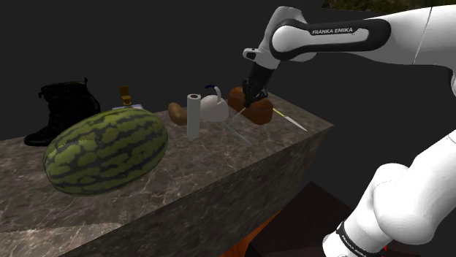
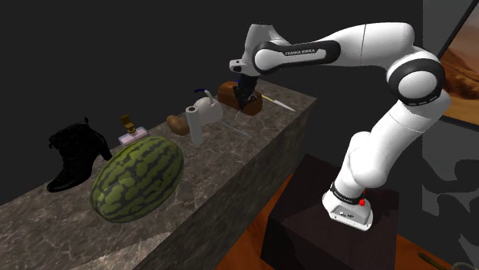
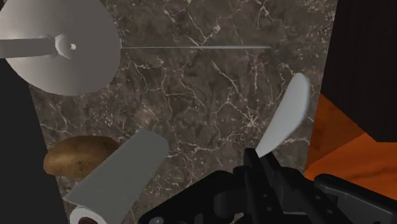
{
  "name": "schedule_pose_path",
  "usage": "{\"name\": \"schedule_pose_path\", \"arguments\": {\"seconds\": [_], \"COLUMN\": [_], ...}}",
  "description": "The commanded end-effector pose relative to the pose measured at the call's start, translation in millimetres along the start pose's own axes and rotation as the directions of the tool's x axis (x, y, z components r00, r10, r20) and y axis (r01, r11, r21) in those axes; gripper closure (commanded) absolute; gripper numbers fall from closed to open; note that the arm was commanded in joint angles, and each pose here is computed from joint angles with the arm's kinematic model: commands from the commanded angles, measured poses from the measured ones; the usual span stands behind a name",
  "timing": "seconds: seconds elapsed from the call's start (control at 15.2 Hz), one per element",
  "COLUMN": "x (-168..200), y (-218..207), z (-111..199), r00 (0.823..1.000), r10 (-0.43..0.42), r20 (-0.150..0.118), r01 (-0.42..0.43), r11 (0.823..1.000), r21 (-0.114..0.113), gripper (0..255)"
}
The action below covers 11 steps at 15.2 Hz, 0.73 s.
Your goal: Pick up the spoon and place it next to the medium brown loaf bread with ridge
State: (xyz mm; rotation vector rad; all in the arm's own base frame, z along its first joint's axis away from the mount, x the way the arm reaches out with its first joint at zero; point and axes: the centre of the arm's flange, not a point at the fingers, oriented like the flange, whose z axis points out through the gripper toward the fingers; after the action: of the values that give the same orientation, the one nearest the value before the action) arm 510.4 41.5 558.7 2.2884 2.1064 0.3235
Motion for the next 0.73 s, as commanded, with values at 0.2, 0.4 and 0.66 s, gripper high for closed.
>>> {"name": "schedule_pose_path", "arguments": {"seconds": [0.2,0.4,0.66], "x": [-64.7,-103.8,-155.8], "y": [9.8,14.1,19.8], "z": [-9.0,-14.0,-20.8], "r00": [1.0,1.0,1.0], "r10": [-0.002,-0.002,-0.002], "r20": [0.0,0.0,0.0], "r01": [0.002,0.002,0.002], "r11": [1.0,1.0,1.0], "r21": [0.0,0.0,0.0], "gripper": [255,255,255]}}
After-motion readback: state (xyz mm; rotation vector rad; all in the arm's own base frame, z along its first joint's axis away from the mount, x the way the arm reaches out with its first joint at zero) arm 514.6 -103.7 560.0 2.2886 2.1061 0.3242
